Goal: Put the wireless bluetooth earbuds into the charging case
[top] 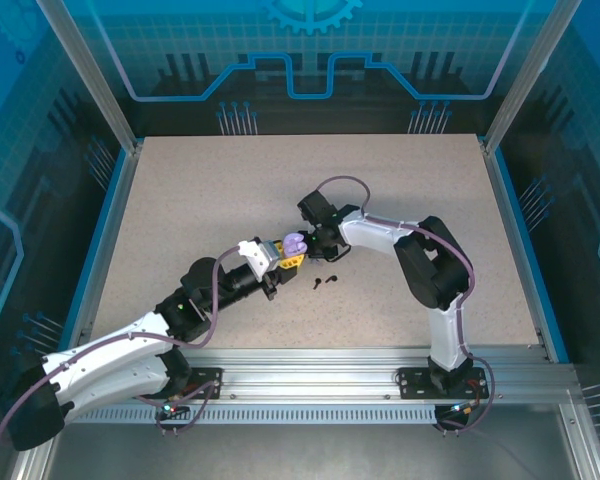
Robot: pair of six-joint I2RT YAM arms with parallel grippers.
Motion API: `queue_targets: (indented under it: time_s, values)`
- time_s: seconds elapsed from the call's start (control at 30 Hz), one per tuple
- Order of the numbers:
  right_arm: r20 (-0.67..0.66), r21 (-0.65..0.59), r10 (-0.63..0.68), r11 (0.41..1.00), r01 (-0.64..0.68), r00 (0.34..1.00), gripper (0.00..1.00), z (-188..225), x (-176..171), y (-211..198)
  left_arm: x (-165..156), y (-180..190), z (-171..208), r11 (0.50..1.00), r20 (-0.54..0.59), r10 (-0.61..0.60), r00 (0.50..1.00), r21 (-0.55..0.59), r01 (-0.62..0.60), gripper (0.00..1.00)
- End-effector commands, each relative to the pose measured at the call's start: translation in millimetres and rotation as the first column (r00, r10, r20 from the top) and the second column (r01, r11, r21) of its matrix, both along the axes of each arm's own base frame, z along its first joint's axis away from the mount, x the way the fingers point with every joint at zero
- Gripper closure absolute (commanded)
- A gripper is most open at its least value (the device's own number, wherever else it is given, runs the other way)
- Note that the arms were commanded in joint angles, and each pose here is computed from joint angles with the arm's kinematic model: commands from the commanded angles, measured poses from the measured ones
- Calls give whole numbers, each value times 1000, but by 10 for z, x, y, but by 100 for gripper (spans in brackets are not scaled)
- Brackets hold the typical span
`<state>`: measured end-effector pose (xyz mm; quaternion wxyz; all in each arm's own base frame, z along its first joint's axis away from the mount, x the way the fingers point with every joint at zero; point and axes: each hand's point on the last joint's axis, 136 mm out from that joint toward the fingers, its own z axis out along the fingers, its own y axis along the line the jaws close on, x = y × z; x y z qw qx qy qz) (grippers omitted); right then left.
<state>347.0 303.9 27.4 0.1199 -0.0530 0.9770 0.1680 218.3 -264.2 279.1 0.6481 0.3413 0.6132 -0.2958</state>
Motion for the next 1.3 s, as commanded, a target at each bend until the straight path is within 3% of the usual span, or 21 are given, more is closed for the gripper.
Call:
queue_targets:
  time_s: [0.0, 0.4, 1.27]
  values:
    - [22, -78, 26, 997, -24, 999, 45, 99, -39, -83, 16, 9, 77, 1000, 36, 17, 999, 3, -17, 98]
    - [-66, -175, 145, 972, -154, 987, 51, -44, -156, -97, 28, 8, 55, 1000, 33, 21, 999, 9, -22, 97]
    - [-146, -336, 253, 896, -289, 956, 63, -189, -313, -194, 28, 12, 41, 1000, 27, 24, 999, 11, -24, 97]
